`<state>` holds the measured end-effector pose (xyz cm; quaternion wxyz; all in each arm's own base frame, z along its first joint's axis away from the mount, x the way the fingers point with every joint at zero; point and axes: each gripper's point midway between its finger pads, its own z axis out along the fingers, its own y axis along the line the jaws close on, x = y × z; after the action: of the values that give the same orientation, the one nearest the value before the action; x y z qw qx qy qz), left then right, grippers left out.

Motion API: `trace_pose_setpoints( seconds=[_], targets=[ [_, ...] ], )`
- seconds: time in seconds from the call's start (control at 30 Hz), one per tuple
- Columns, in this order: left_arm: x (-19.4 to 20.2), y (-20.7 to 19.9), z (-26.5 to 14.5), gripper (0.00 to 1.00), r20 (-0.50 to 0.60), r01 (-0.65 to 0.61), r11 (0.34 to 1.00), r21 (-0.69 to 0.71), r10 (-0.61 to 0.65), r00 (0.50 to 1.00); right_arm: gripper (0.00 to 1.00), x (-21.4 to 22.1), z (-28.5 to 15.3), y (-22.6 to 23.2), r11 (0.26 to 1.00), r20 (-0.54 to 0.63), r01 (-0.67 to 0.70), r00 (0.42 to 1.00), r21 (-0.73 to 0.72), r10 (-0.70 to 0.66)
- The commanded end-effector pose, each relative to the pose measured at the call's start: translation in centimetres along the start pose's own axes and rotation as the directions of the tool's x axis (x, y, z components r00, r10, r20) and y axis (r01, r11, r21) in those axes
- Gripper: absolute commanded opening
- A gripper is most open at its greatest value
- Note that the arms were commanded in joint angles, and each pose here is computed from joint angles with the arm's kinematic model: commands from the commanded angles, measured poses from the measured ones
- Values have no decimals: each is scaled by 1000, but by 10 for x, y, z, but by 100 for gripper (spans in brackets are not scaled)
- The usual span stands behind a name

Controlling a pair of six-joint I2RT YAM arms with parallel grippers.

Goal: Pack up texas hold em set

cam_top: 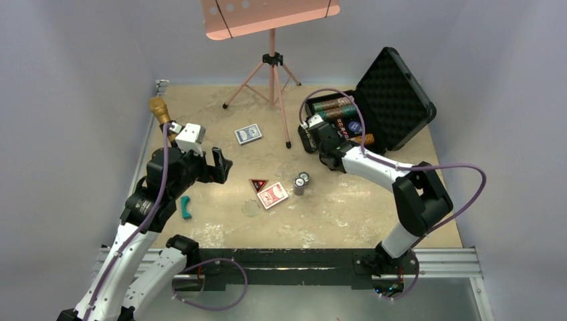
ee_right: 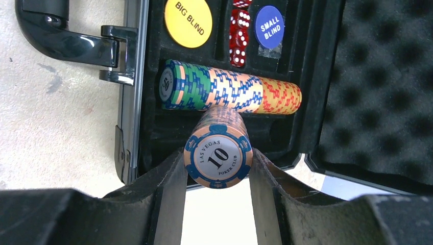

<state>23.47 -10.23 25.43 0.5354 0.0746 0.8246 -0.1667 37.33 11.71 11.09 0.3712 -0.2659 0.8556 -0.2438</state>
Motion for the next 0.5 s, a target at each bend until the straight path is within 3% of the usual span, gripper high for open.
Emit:
trace_pose_setpoints(
  seconds=[0.0, 0.47],
  targets=[
    [-5, -2, 0, 97, 24, -11, 1000, 12, 11, 1000, 0, -12, 4, -15, 998, 31, 16, 999, 66, -18],
    [-6, -3, -1, 97, 29, -5, 1000, 13, 5, 1000, 0, 16, 13, -5, 996, -69, 63, 996, 62, -59]
  ],
)
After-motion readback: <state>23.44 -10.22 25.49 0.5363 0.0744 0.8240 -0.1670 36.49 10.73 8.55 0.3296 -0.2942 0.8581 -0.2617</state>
